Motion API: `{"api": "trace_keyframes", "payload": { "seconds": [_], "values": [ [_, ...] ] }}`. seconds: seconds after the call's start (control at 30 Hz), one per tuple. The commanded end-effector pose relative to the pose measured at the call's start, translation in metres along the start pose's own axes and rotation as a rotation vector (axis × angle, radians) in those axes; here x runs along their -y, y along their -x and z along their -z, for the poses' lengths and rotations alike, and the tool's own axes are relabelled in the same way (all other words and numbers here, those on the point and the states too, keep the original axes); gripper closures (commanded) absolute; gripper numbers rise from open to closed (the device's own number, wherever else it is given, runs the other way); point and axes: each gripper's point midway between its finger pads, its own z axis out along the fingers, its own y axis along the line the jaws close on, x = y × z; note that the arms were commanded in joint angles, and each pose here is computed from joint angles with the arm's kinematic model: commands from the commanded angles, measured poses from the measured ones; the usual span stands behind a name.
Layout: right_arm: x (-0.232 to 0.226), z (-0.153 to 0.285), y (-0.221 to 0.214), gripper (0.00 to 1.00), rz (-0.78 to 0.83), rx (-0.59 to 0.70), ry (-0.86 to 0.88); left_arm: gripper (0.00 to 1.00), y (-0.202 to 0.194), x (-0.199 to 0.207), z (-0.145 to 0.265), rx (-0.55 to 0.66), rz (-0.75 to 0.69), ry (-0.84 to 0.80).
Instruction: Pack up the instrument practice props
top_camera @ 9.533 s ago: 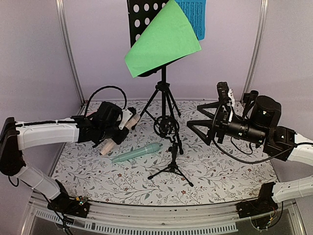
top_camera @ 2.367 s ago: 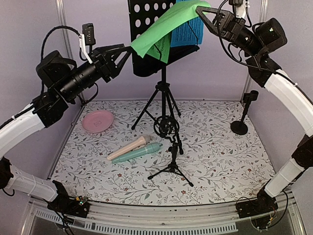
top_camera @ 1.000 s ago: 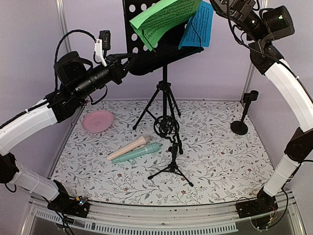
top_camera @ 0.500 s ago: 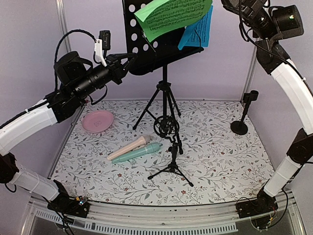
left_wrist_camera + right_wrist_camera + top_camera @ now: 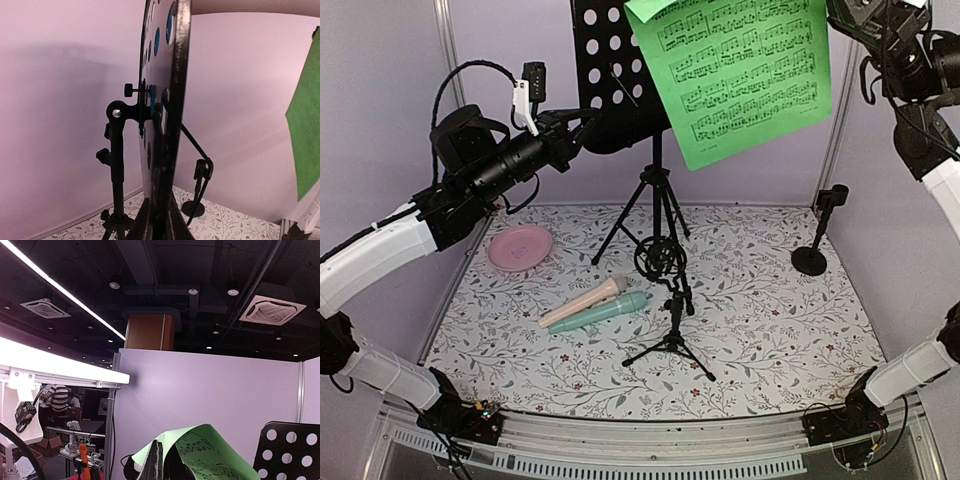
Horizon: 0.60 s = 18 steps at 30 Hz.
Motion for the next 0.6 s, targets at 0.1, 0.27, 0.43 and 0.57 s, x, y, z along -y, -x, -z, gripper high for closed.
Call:
{"api": "trace_keyframes", "payload": {
  "seconds": [0.1,0.27,0.43,0.57],
  "values": [
    [-0.004,0.057,0.004,1.00,0.078,0.051,-0.380,0.79,0.012,-0.007,0.003,0.036,-0.001,0.026],
    [0.024,0.131,-0.034,1.00,-0.007,0.057,-0.762,0.49,0.012,-0.008,0.004,0.037,0.000,0.031],
    [0.038,0.193,-0.070,1.00,-0.086,-0.005,-1.055,0.09,0.013,-0.009,0.005,0.037,0.001,0.037],
    [0.034,0.236,-0.094,1.00,-0.163,-0.028,-1.220,0.01,0.017,-0.011,0.008,0.046,-0.005,0.051]
  ]
}}
